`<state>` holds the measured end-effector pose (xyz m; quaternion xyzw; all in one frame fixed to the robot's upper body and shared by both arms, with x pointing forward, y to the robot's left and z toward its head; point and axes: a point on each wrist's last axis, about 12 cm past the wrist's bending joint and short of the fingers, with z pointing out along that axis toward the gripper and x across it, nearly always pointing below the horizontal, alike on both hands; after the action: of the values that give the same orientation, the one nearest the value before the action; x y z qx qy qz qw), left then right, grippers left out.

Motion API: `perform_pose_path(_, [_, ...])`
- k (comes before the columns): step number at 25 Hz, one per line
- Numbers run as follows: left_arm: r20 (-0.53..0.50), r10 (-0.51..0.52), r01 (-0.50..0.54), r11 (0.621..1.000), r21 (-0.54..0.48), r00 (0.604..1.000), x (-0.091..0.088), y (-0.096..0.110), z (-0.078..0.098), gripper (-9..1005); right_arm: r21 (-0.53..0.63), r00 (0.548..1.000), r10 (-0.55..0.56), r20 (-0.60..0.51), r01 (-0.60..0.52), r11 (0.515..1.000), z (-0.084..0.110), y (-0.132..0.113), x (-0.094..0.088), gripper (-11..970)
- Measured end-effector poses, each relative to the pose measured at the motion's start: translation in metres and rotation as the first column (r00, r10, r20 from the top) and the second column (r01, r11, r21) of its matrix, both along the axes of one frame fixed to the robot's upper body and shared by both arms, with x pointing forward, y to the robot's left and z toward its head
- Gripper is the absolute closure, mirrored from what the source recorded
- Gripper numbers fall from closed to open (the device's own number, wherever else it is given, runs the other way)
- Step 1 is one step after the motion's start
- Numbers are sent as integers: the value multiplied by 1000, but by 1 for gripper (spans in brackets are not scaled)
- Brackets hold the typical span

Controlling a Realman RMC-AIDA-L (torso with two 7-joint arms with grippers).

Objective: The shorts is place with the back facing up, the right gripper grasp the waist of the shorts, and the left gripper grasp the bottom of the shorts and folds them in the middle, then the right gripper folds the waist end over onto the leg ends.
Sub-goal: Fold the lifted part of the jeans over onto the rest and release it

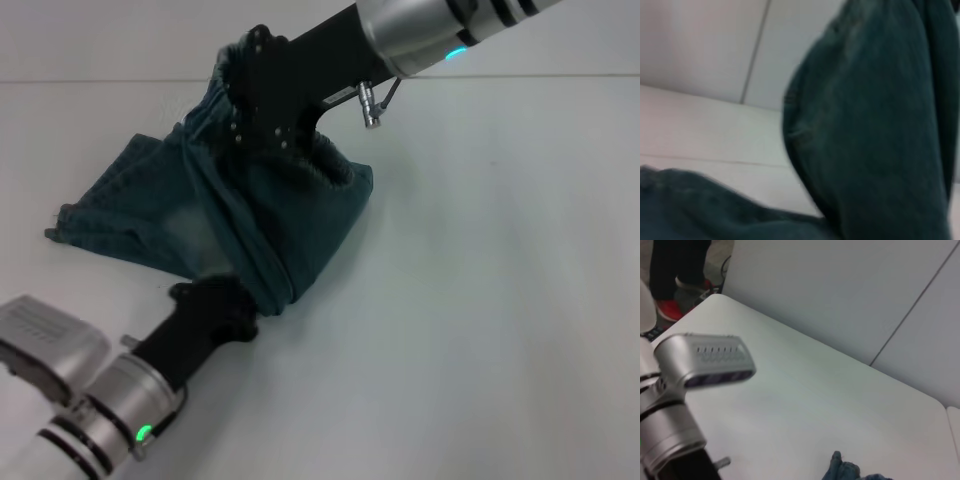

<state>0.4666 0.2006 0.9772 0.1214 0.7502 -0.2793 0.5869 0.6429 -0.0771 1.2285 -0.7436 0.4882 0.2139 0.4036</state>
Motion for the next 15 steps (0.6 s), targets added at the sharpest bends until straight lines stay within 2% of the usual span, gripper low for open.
perform_pose_path(9, [-10,-84,84,996,-38,996,-8,-39,4,994,32,999,-47,0,47,998,7,-14,4,904])
perform_pose_path(15, [-49,-133,130,990,-48,990,-14,-64,5,995,34,999,-35,4,35,999,6,-11,3,905])
